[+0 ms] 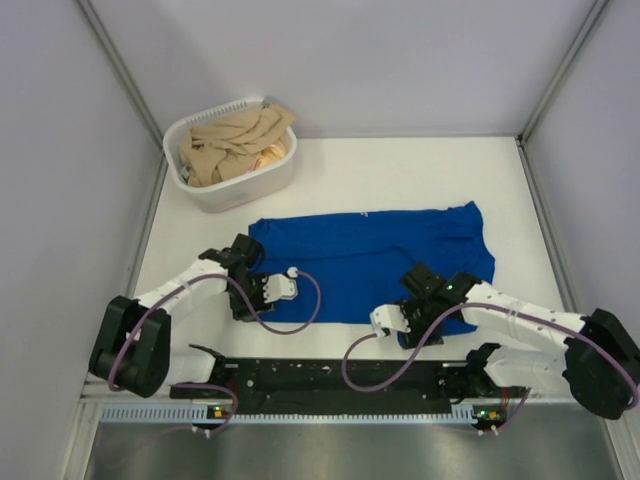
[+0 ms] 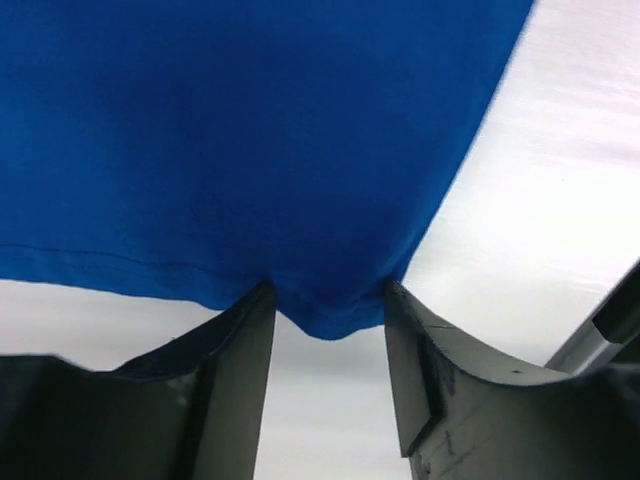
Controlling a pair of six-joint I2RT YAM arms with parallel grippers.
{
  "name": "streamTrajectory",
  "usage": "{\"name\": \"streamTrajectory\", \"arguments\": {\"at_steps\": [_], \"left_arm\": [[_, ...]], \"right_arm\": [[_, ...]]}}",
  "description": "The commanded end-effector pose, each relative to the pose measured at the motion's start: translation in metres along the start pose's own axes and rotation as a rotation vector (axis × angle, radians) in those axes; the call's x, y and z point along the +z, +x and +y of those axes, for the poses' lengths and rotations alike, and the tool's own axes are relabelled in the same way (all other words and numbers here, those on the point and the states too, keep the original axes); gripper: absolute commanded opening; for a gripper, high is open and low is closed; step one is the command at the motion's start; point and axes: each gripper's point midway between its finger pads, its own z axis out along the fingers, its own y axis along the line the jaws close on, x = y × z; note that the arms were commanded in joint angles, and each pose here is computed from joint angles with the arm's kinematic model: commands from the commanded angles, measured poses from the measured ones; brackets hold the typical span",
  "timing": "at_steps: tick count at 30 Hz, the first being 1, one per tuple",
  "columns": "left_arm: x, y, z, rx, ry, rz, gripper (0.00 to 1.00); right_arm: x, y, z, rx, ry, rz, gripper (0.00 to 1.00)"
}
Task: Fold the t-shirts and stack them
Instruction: Grap the side of the flattened tshirt closest away from the robot with both arms, then fold the other side of the tshirt into a rectangle
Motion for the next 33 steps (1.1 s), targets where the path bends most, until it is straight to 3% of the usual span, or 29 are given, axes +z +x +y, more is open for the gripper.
{"name": "streamTrajectory", "arguments": {"at_steps": [1, 3, 5, 6, 8, 11, 16, 22, 24, 27, 29, 33], "left_arm": [[0.007, -0.002, 0.027, -0.01, -0.12, 0.009, 0.45], [0.01, 0.001, 0.028, -0.017, -0.13, 0.023, 0.3], [0.007, 0.0, 0.033, -0.034, -0.15, 0.028, 0.07], [0.005, 0.0, 0.037, -0.05, -0.166, 0.034, 0.0], [-0.003, -0.004, 0.049, -0.083, -0.213, 0.039, 0.0], [-0.02, -0.015, 0.072, -0.154, -0.289, 0.018, 0.0], [-0.044, -0.037, 0.094, -0.26, -0.28, -0.058, 0.0], [-0.04, -0.036, 0.123, -0.325, -0.315, -0.048, 0.0], [-0.033, -0.033, 0.13, -0.347, -0.307, -0.029, 0.0], [-0.022, -0.031, 0.138, -0.371, -0.289, -0.005, 0.0], [-0.018, -0.033, 0.138, -0.377, -0.271, -0.005, 0.0], [-0.017, -0.034, 0.137, -0.377, -0.268, -0.013, 0.0]], "right_arm": [[0.024, -0.015, -0.013, -0.162, 0.022, -0.012, 0.55], [0.029, -0.009, -0.009, -0.181, 0.008, 0.028, 0.31], [0.023, -0.007, -0.014, -0.182, 0.038, 0.051, 0.1], [0.017, -0.006, -0.019, -0.19, 0.065, 0.064, 0.05], [0.004, -0.003, -0.028, -0.203, 0.117, 0.091, 0.0], [-0.016, -0.001, -0.047, -0.207, 0.189, 0.075, 0.0], [-0.044, -0.002, -0.094, -0.237, 0.275, 0.074, 0.0], [-0.058, 0.013, -0.164, -0.248, 0.398, 0.079, 0.01], [-0.059, 0.023, -0.186, -0.256, 0.424, 0.102, 0.11], [-0.064, 0.027, -0.223, -0.21, 0.51, 0.067, 0.16], [-0.072, 0.029, -0.246, -0.083, 0.609, -0.012, 0.22], [-0.09, 0.048, -0.265, 0.183, 0.749, -0.103, 0.49]]}}
